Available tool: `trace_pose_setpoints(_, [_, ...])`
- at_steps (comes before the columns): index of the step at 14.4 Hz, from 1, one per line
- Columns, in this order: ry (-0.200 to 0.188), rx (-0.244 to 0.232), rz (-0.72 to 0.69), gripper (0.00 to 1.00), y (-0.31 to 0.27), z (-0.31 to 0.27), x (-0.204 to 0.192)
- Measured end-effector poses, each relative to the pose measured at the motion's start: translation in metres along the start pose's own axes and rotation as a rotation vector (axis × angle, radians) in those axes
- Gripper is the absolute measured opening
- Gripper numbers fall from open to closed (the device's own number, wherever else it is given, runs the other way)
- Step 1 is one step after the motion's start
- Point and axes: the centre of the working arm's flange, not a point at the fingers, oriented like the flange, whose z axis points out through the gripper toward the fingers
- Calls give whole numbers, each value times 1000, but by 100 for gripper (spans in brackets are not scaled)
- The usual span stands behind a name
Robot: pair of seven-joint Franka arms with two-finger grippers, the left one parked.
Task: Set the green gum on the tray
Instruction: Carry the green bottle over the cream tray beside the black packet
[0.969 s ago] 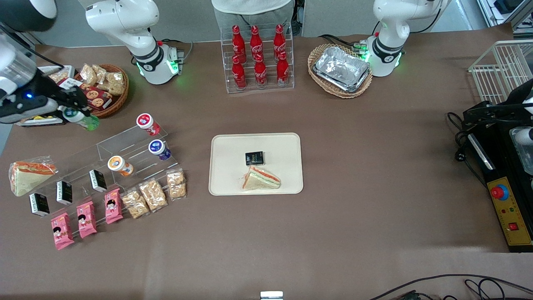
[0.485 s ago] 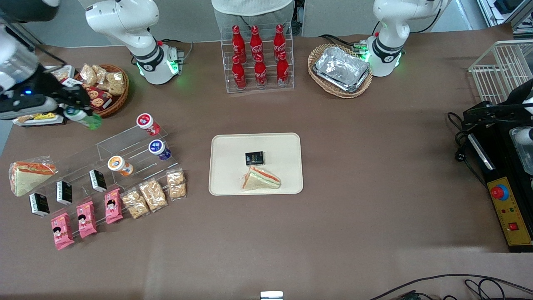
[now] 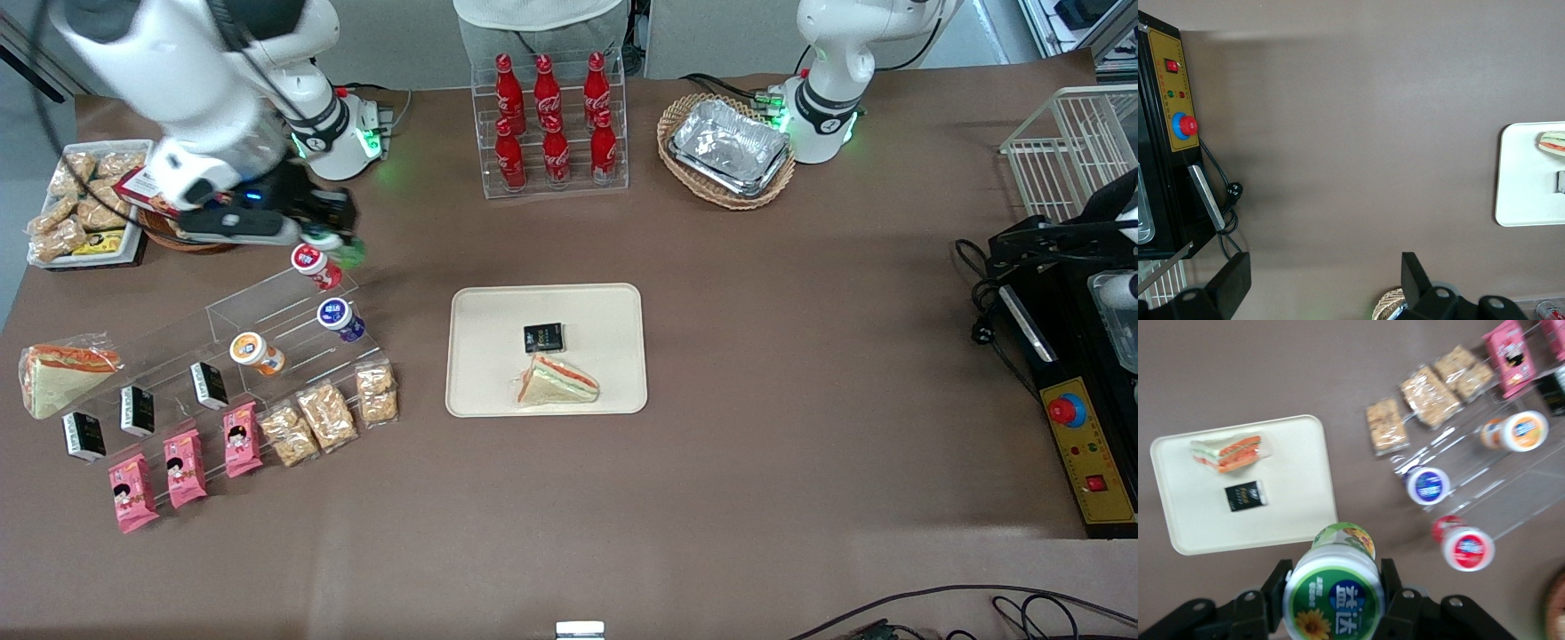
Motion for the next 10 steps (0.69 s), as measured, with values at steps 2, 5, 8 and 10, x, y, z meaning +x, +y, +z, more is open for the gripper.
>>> trace_pose_setpoints(2, [2,3,69,59,-46,37,-8])
trace_pose_setpoints(5, [2,14,136,59,-76,119,-20])
trace_pose_setpoints(8, [-16,11,186,59,-82,193,-36])
trace_pose_setpoints(10, [3,-5,211,59,-91,231,-42])
